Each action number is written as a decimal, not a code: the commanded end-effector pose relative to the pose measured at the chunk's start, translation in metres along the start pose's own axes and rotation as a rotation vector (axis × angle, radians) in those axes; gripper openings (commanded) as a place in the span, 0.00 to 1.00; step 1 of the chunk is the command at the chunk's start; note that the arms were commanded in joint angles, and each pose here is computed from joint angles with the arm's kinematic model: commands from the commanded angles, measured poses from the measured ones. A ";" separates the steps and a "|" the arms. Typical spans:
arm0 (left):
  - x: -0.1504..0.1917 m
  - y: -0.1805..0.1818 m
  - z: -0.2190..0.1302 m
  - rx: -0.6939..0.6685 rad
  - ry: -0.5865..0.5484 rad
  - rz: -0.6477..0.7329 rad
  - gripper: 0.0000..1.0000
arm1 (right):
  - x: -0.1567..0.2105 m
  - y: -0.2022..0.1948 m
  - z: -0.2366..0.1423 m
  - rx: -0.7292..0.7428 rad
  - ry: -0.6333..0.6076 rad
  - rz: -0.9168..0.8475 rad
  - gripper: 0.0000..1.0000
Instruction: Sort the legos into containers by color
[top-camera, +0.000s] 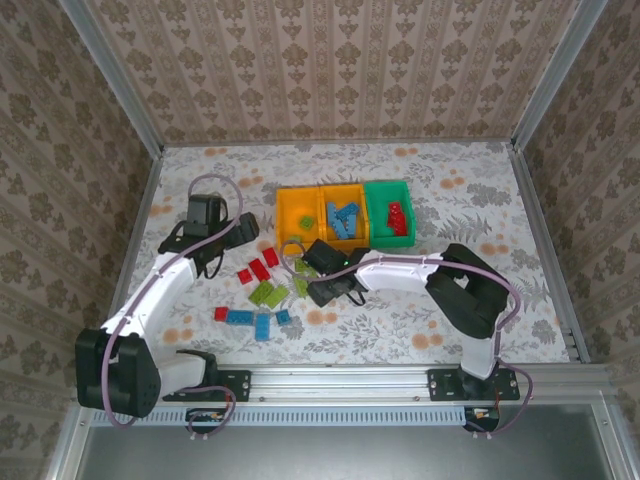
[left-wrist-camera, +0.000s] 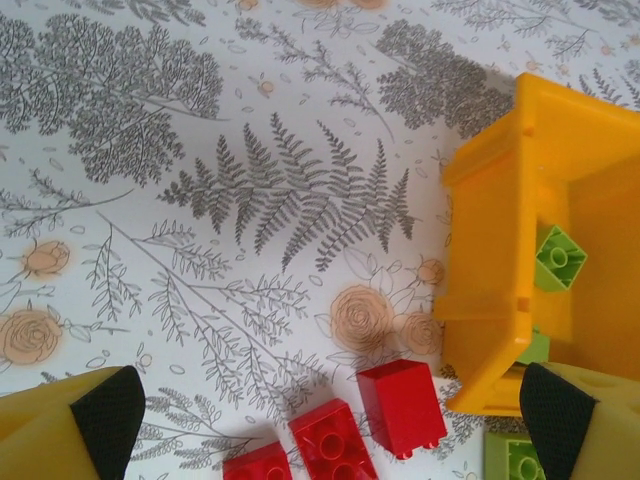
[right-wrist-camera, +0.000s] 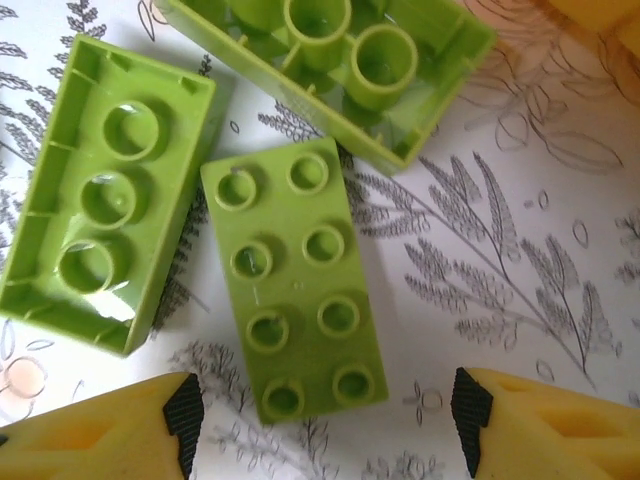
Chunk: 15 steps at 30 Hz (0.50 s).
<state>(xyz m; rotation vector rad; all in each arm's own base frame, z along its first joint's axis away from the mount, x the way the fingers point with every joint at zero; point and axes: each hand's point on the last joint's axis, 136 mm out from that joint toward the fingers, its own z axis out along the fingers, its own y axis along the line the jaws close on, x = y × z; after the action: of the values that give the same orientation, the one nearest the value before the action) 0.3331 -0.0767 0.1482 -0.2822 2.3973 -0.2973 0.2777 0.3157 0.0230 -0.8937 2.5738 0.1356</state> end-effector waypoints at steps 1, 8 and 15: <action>0.008 0.005 -0.001 -0.001 0.020 -0.030 1.00 | 0.000 0.000 0.008 -0.035 0.044 -0.049 0.63; 0.009 0.009 -0.002 -0.004 0.016 -0.038 1.00 | 0.017 -0.009 0.023 -0.053 0.115 -0.063 0.45; 0.015 0.012 0.002 -0.005 0.028 -0.046 1.00 | 0.026 -0.005 0.010 -0.103 0.104 -0.046 0.26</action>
<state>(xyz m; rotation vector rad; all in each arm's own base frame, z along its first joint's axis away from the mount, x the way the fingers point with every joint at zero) 0.3260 -0.0703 0.1363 -0.3172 2.4186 -0.2970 0.2885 0.3139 0.0191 -0.9845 2.5761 0.1935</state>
